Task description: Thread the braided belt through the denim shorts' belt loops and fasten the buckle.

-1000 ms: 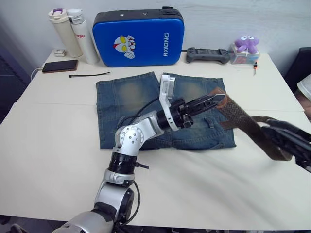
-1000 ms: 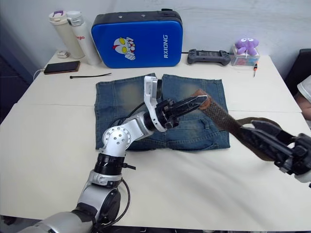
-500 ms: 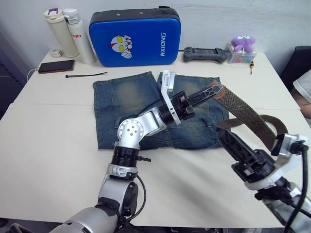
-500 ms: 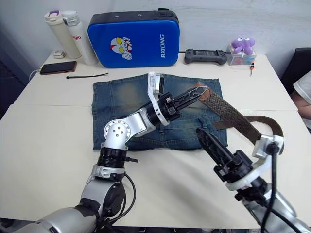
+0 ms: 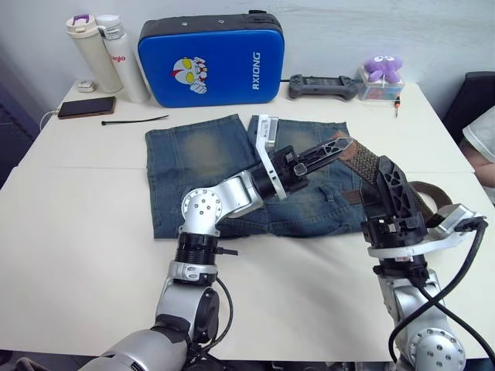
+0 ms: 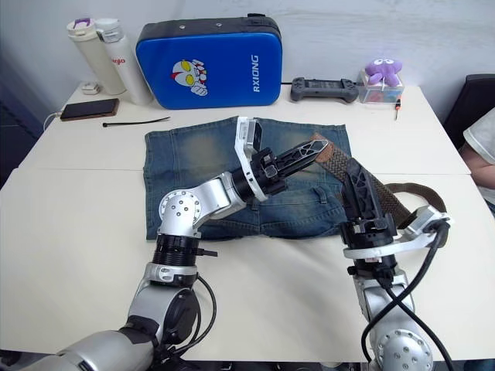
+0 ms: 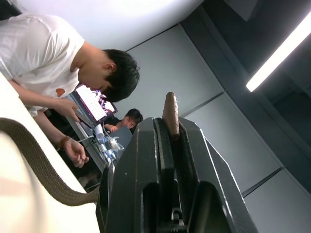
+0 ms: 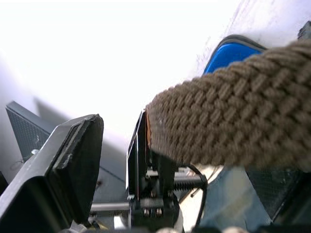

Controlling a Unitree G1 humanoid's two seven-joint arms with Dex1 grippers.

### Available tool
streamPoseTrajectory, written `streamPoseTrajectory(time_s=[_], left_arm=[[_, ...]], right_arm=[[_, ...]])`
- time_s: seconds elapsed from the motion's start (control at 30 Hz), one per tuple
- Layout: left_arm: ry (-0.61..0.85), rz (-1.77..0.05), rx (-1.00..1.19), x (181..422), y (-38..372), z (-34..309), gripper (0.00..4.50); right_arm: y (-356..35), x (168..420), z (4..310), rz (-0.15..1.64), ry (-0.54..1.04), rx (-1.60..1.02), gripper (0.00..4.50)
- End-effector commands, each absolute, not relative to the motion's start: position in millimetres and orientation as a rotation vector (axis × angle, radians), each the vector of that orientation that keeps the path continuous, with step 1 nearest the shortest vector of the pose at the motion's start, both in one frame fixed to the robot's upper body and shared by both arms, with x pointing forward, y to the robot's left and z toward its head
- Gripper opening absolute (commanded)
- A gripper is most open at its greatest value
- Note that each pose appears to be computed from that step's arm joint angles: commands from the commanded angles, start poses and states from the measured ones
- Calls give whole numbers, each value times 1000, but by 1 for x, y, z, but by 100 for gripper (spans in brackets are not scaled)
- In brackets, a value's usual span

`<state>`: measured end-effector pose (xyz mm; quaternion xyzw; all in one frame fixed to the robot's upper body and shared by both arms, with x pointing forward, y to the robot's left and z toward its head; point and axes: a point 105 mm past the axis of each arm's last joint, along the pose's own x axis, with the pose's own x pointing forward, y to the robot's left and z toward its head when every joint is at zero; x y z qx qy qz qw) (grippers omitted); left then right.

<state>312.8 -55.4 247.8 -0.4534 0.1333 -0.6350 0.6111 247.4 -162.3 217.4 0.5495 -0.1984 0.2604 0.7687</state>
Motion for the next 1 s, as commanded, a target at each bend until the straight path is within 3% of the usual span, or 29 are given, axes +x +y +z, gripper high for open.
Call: streamPoseTrajectory(time_s=[0.03,0.23,0.33,0.57,0.77,1.0], left_arm=[[267,-1500,-1029,311,-60,261,0],[280,-1498,-1016,311,-61,258,0],[279,-1494,-1009,312,-60,257,0],[278,-1486,-999,314,-60,255,0],[259,-1467,-963,317,-57,253,0],[100,-1351,-598,347,-20,245,317]], right_arm=[[-161,244,225,596,-463,1171,444],[-161,249,220,586,-440,1186,444],[-168,251,223,566,-470,1204,363],[-170,253,226,555,-501,1235,6],[-167,253,228,563,-498,1225,2],[-197,260,235,475,-447,1032,0]])
